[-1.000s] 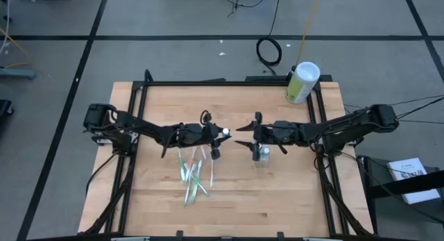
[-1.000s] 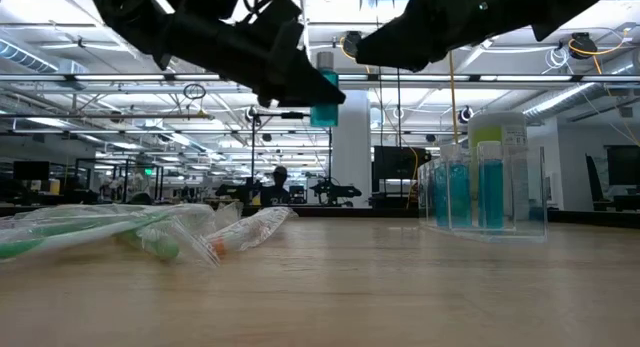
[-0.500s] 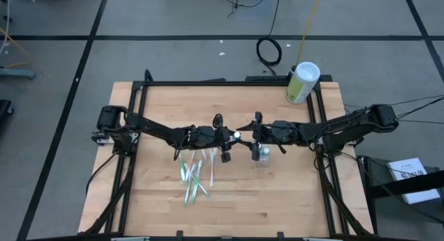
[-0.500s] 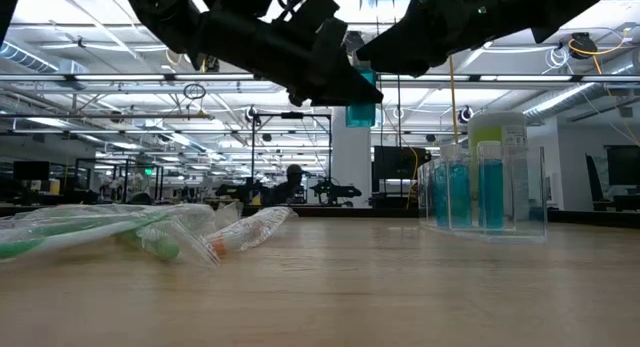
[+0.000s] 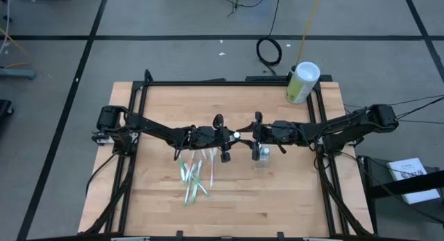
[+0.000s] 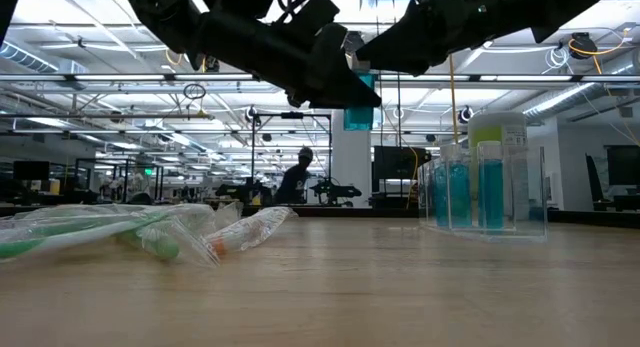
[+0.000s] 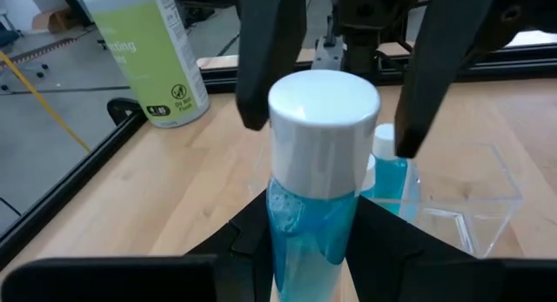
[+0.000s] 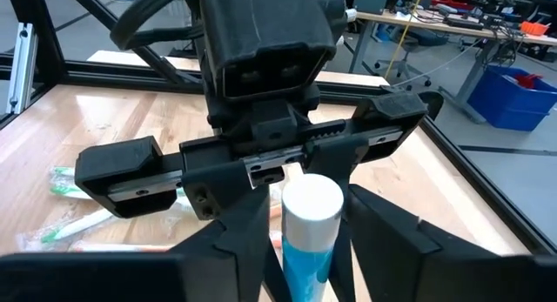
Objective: Pick & Place toothbrushing station
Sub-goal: Put the blue mouthwash into the middle of the transparent organizer
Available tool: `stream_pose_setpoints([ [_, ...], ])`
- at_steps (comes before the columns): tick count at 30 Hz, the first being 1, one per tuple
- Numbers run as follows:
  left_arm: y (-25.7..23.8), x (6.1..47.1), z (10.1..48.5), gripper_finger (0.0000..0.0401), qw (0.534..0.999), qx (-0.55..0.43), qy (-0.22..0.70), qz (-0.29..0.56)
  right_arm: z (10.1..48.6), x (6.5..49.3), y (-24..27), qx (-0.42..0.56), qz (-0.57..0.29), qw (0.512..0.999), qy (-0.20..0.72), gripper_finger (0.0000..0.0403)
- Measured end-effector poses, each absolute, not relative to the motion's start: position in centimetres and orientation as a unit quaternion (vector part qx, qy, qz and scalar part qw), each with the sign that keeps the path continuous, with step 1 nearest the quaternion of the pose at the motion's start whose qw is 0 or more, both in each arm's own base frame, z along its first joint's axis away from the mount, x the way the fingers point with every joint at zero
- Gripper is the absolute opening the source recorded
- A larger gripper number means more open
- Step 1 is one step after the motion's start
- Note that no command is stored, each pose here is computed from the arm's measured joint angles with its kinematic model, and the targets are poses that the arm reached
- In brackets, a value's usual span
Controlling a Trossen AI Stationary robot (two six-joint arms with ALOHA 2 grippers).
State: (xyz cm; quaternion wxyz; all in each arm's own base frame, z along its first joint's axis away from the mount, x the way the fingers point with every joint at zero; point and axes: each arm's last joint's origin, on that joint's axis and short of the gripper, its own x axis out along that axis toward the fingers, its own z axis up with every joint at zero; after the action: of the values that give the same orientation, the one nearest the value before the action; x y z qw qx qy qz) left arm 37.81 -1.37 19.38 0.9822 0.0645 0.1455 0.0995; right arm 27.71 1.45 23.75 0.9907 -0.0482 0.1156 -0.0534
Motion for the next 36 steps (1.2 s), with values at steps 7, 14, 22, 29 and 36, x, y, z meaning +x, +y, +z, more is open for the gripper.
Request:
stream_pose_setpoints([
  [7,-1.37,37.82,19.38,0.0115,0.982,0.063,0.145,0.100,23.70,27.70,1.36,-0.048,-0.055,0.990,0.118,0.0110],
  [14,-1.34,37.81,19.38,0.0115,0.982,0.063,0.144,0.100,23.63,27.70,0.92,-0.041,-0.061,0.990,0.123,0.0103],
  [22,-1.35,37.81,19.38,0.0117,0.983,0.063,0.144,0.098,23.62,27.69,0.85,-0.046,-0.062,0.989,0.124,0.0088],
  [29,-1.71,37.79,19.39,0.0197,0.983,0.065,0.144,0.094,23.56,27.67,0.76,-0.052,-0.077,0.987,0.128,0.0083],
  [36,-2.04,37.75,19.43,0.0306,0.983,0.061,0.144,0.092,24.03,27.27,0.68,-0.055,-0.088,0.987,0.124,0.0081],
])
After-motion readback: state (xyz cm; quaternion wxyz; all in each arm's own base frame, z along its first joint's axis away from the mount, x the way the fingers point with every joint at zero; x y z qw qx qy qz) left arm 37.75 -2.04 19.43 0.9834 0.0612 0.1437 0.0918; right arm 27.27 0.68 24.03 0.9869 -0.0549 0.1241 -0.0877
